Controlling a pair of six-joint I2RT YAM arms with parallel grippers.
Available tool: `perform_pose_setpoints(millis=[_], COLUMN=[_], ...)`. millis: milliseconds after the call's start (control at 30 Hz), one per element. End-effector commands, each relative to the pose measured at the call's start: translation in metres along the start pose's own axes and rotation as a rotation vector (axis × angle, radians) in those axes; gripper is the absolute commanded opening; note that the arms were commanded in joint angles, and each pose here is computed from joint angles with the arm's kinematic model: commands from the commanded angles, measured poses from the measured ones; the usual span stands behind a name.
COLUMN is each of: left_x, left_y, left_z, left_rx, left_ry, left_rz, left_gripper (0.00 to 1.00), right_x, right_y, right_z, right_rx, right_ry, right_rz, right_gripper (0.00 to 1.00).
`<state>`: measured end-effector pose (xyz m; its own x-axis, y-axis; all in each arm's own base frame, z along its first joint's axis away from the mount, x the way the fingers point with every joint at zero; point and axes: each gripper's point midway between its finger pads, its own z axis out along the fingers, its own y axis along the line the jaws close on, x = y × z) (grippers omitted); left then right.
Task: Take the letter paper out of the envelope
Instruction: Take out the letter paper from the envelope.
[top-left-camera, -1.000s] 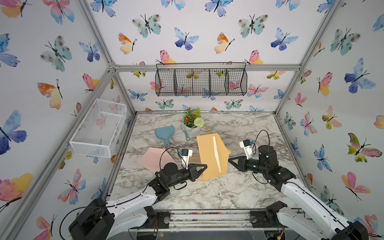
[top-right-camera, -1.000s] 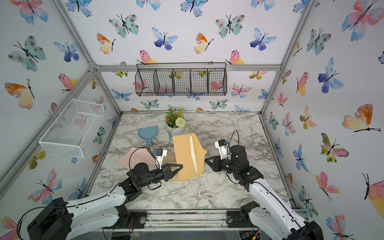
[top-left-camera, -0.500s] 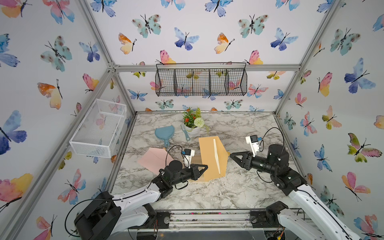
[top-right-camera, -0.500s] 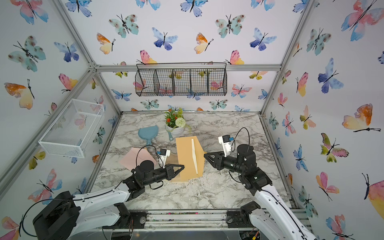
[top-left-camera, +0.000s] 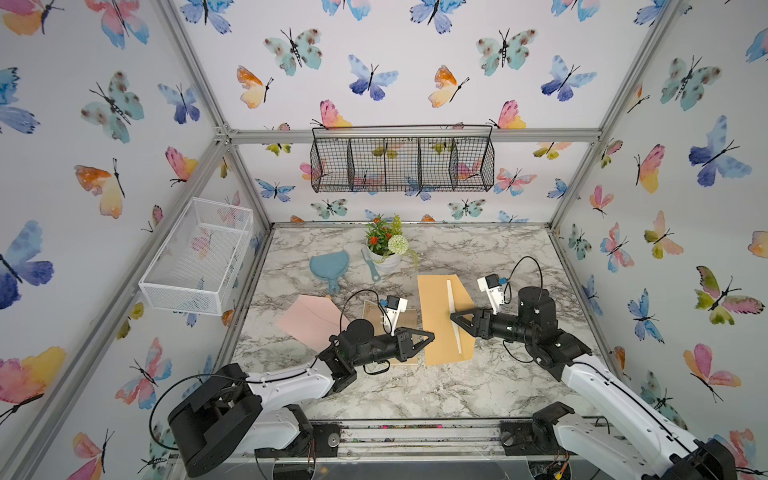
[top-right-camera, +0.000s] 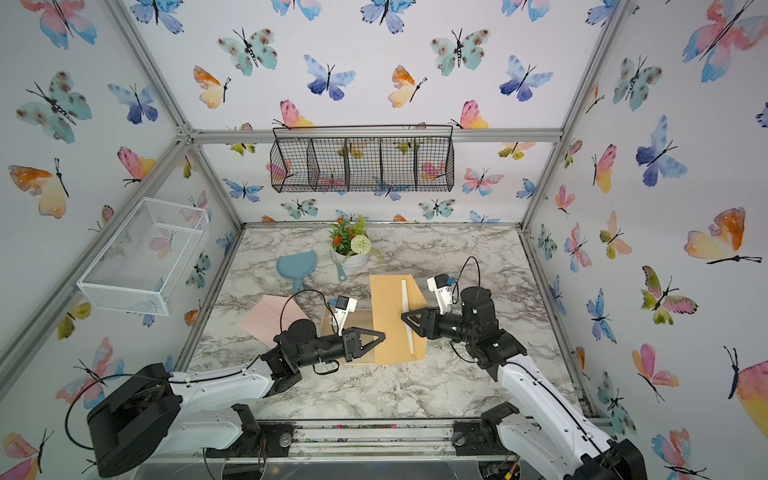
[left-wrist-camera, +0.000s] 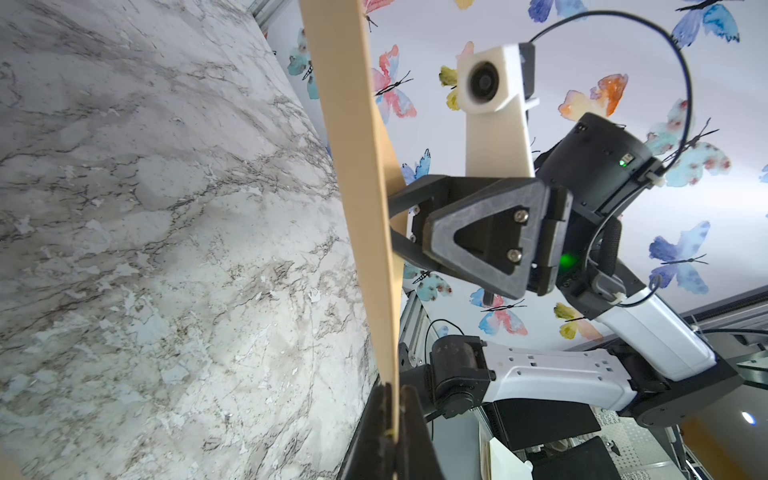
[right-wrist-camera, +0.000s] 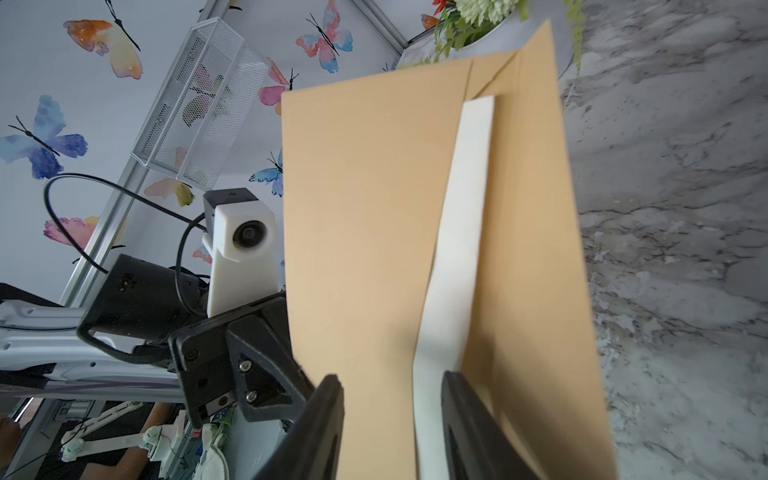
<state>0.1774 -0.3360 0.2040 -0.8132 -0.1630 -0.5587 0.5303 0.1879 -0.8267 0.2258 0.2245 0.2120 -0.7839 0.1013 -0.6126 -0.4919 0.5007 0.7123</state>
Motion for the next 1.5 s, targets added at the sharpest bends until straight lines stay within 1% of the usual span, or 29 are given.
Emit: perform_pose_setpoints(millis=[0, 100, 200, 300, 400, 500, 833, 967, 1167, 1300, 1367, 1433, 1467], left_x=[-0.01, -0.013, -0.016, -0.018, -0.018, -0.017, -0.016, -0.015, -0.014, -0.013, -0.013, -0.013, -0.013], left_y=[-0.031, -0.038, -0.044, -0.047, -0.047, -0.045, -0.04, -0.038, -0.035, -0.032, -0.031, -0.03, -0.029], left_z=[-0.007, -0.012, -0.016, -0.019, -0.019, -0.02, -0.023, -0.025, -0.026, -0.025, -0.024, -0.024, -0.025], left_rx=[0.109, 0.123, 0.135, 0.141, 0.14, 0.134, 0.122, 0.113, 0.1, 0.095, 0.092, 0.091, 0.086], left_ry=[-0.029, -0.044, -0.06, -0.07, -0.072, -0.07, -0.078, -0.08, -0.083, -0.077, -0.078, -0.078, -0.081], left_rz=[0.045, 0.062, 0.074, 0.083, 0.086, 0.086, 0.084, 0.082, 0.085, 0.081, 0.079, 0.077, 0.077], left_gripper=[0.0, 0.0, 0.0, 0.0, 0.0, 0.0, 0.0, 0.0, 0.0, 0.0, 0.0, 0.0, 0.0], right_x=[-0.003, 0.002, 0.006, 0.01, 0.013, 0.011, 0.006, 0.006, 0.004, 0.003, 0.003, 0.003, 0.004], right_y=[-0.003, -0.007, -0.006, 0.002, 0.017, 0.03, 0.064, 0.068, 0.075, 0.077, 0.078, 0.078, 0.078], right_z=[-0.003, 0.001, 0.006, 0.01, 0.011, 0.008, -0.01, -0.012, -0.016, -0.017, -0.017, -0.018, -0.018], right_rx=[0.032, 0.03, -0.007, -0.085, -0.195, -0.27, -0.424, -0.447, -0.496, -0.509, -0.51, -0.509, -0.507], right_ry=[-0.026, -0.006, 0.014, 0.033, 0.045, 0.033, 0.01, 0.01, -0.002, -0.008, -0.009, -0.009, -0.008], right_rz=[-0.033, -0.023, -0.012, -0.008, -0.003, -0.009, -0.042, -0.041, -0.04, -0.036, -0.037, -0.038, -0.04], right_gripper=[0.43, 0.43, 0.42, 0.42, 0.42, 0.42, 0.38, 0.36, 0.28, 0.21, 0.14, 0.03, 0.01])
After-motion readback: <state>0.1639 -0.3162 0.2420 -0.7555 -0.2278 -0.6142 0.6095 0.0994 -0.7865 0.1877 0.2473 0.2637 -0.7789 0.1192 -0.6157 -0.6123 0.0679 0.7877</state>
